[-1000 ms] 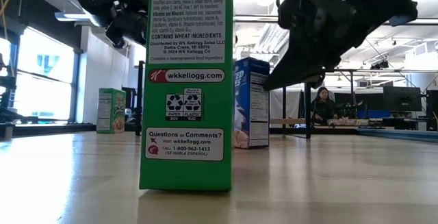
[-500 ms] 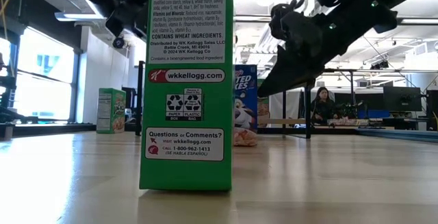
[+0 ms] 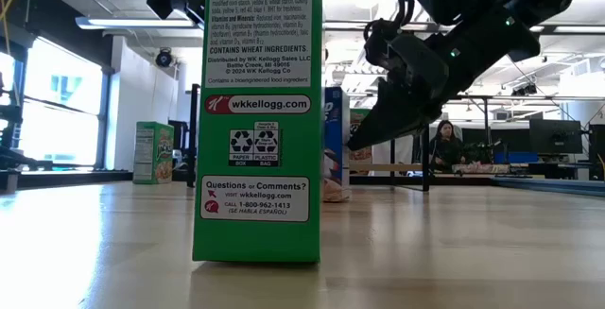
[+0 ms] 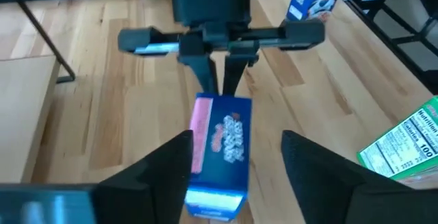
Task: Stack cereal on shelf
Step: Put the top blue cereal box on the shelf aligned with the other blue cereal box
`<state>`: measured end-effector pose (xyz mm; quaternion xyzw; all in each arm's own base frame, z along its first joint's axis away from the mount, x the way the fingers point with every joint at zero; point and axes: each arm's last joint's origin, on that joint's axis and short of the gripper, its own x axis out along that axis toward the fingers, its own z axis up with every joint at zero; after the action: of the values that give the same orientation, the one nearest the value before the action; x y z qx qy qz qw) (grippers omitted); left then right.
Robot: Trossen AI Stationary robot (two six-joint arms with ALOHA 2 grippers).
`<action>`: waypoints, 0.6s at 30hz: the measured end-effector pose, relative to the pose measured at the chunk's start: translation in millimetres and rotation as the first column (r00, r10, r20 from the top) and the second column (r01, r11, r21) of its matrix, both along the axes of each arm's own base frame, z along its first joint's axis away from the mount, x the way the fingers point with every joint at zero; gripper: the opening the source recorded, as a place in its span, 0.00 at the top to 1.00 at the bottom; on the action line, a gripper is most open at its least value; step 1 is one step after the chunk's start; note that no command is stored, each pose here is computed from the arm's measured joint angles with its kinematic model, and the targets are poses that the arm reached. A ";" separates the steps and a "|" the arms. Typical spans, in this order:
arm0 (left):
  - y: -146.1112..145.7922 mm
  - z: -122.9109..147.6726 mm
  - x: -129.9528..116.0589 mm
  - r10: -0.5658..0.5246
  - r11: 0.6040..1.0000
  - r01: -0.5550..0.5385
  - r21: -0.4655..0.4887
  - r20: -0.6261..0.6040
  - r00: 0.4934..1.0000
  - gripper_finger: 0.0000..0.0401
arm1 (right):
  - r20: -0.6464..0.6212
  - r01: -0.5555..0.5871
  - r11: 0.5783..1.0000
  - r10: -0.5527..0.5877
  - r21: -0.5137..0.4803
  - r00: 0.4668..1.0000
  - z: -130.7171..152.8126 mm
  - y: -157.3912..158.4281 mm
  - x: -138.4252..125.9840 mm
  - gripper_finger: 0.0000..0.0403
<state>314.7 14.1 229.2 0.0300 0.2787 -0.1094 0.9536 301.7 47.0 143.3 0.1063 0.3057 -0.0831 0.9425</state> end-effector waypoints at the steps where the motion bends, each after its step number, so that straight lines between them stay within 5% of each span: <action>1: -1.0 0.0 0.1 -0.003 1.000 0.003 0.001 0.000 1.000 0.44 | 0.001 -0.006 1.000 0.006 -0.002 1.000 -0.9 0.2 0.6 0.99; 11: -1.6 -14.8 23.5 -0.017 0.996 0.022 0.091 -0.057 0.998 0.35 | 0.008 -0.036 0.999 0.036 -0.033 0.999 -1.5 0.6 1.9 0.99; 18: -1.6 -20.4 46.9 -0.081 0.982 0.114 0.152 -0.208 0.975 0.35 | 0.007 -0.051 0.998 0.052 -0.028 0.999 -1.5 1.0 2.0 0.99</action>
<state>361.6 12.5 208.8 0.1104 0.3799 -0.1354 0.9084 303.7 48.0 141.8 0.0856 0.3036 -0.0626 0.9469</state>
